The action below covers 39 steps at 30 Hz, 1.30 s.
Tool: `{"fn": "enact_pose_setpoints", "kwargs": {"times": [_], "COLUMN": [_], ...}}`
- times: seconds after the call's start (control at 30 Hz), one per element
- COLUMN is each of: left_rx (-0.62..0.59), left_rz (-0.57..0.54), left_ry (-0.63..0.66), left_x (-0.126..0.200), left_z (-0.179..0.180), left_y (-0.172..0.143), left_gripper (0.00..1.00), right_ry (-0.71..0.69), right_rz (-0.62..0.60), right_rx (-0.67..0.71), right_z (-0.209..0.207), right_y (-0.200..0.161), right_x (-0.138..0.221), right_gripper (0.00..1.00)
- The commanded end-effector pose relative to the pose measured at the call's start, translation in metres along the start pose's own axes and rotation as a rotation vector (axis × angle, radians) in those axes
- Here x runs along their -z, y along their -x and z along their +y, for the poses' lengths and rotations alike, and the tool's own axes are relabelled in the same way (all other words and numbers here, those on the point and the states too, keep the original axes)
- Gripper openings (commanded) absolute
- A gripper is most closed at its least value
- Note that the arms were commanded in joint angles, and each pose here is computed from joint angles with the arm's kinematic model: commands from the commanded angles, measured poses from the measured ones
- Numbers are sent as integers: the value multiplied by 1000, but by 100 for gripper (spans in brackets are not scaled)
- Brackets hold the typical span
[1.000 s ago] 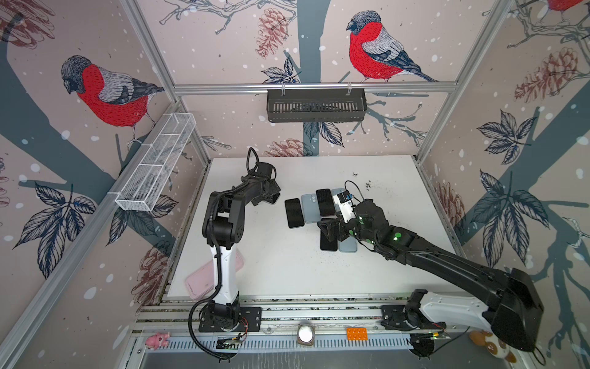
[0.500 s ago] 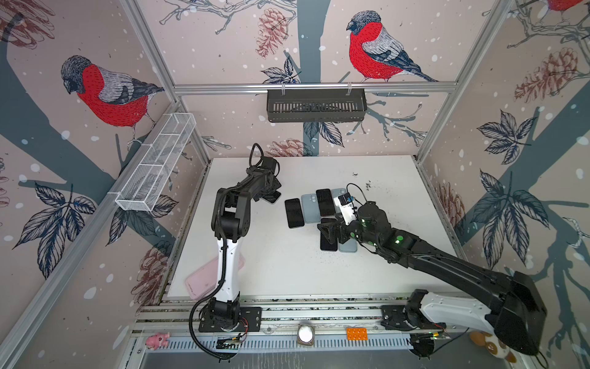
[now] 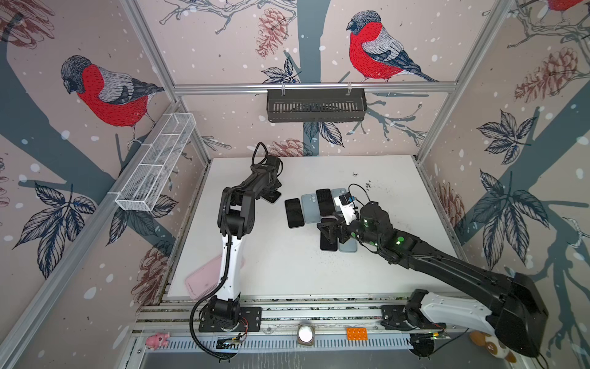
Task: Take the phone out of the phone case
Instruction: Pick up the phone from the top-left of the table.
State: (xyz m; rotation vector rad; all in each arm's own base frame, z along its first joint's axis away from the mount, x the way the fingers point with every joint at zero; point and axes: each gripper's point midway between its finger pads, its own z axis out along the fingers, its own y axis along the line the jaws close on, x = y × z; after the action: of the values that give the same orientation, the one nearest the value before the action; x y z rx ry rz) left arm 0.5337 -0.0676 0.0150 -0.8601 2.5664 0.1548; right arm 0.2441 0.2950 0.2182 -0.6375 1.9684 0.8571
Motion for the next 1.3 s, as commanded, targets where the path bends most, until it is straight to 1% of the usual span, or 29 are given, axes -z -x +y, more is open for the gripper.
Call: {"fn": "enact_pose_setpoints", "kwargs": {"times": [0.0,0.13,0.23,0.43,0.53,0.83,0.93,1.07,1.27], "left_rx": [-56,-91,-108,-117,-126,-151,-170,-195,-211], "left_rz": [167,205,209,203,190,174,160,150,119], "left_ry": [76,38,11,-84,-149,-415,-489,-551,-667], "left_x": [-13,-19,-17,-7,4,36,51,70,105], "left_z": [25,22,23,31,34,41,39,33,23], "left_y": [-44,-53,-55,-53,-49,-45,-44,-42,-37], "left_gripper": [85,76,74,72,69,61,59,57,54], "right_ry": [33,74,93,154,185,295,314,327,318], "right_rz": [-38,-21,-19,39,58,129,153,188,215], "right_rx": [3,-34,-43,-97,-139,-271,-291,-305,-317], "right_z": [1,-1,-2,-3,-3,-2,-3,-1,-4], "right_y": [10,12,14,9,7,-5,-10,-22,-35], "right_x": [-4,-14,-24,-59,-78,-147,-168,-191,-213], "right_gripper": [95,95,95,94,93,90,88,87,85]}}
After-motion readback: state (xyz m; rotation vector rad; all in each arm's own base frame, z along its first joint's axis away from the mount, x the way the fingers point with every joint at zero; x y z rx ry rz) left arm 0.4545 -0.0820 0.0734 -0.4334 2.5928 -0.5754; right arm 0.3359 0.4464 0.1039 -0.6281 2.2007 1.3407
